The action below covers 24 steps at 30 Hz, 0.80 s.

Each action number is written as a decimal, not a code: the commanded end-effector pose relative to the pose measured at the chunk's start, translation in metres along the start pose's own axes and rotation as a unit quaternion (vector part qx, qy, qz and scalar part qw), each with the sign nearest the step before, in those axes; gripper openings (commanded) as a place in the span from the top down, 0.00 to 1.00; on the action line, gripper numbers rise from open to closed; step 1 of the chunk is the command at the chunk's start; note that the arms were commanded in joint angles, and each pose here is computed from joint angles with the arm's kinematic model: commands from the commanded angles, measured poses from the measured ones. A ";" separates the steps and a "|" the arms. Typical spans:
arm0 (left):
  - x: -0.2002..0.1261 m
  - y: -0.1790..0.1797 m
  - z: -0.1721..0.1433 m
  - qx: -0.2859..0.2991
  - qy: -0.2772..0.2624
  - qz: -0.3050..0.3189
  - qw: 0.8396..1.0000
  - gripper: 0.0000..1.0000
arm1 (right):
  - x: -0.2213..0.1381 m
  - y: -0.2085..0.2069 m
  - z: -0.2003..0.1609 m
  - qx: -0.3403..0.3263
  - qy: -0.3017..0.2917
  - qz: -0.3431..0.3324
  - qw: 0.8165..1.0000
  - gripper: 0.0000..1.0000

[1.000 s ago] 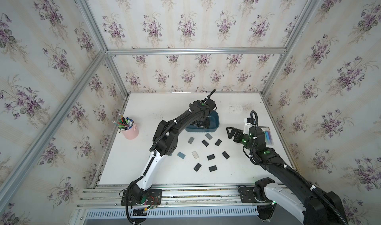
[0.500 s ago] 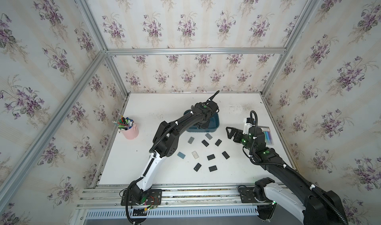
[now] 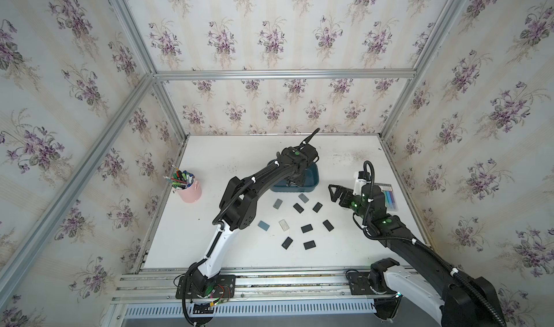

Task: Put the eraser in the storage box
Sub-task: Place the eraser in the storage box.

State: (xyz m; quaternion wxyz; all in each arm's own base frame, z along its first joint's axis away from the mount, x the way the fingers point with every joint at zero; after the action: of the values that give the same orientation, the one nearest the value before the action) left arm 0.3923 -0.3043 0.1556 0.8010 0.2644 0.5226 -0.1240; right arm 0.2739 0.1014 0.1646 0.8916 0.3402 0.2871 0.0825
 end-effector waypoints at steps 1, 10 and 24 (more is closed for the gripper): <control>-0.034 0.021 0.013 -0.014 -0.051 0.031 0.998 0.01 | 0.000 0.002 0.006 0.001 -0.016 0.000 1.000 0.00; -0.116 0.069 -0.016 -0.079 -0.120 0.058 0.988 0.00 | 0.001 -0.029 0.009 0.018 -0.020 -0.124 0.992 0.00; -0.109 0.091 -0.132 -0.148 -0.062 0.031 0.987 0.00 | 0.022 -0.079 -0.038 0.052 0.100 -0.265 0.958 0.05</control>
State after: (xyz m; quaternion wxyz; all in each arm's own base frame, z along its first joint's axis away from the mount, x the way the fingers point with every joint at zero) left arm 0.2939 -0.1720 0.2469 0.8637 0.1806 0.4680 -0.0495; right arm 0.2660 0.0711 0.0835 0.8377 0.2827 0.4502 -0.1255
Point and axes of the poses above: each gripper's point midway between its finger pads, its own x axis out along the fingers, its own y axis along the line the jaws close on, z = x × y, the point moved 4 cm from there along -x, back along the fingers, and after that the axes turned 14 degrees about x, right-handed, at the moved point
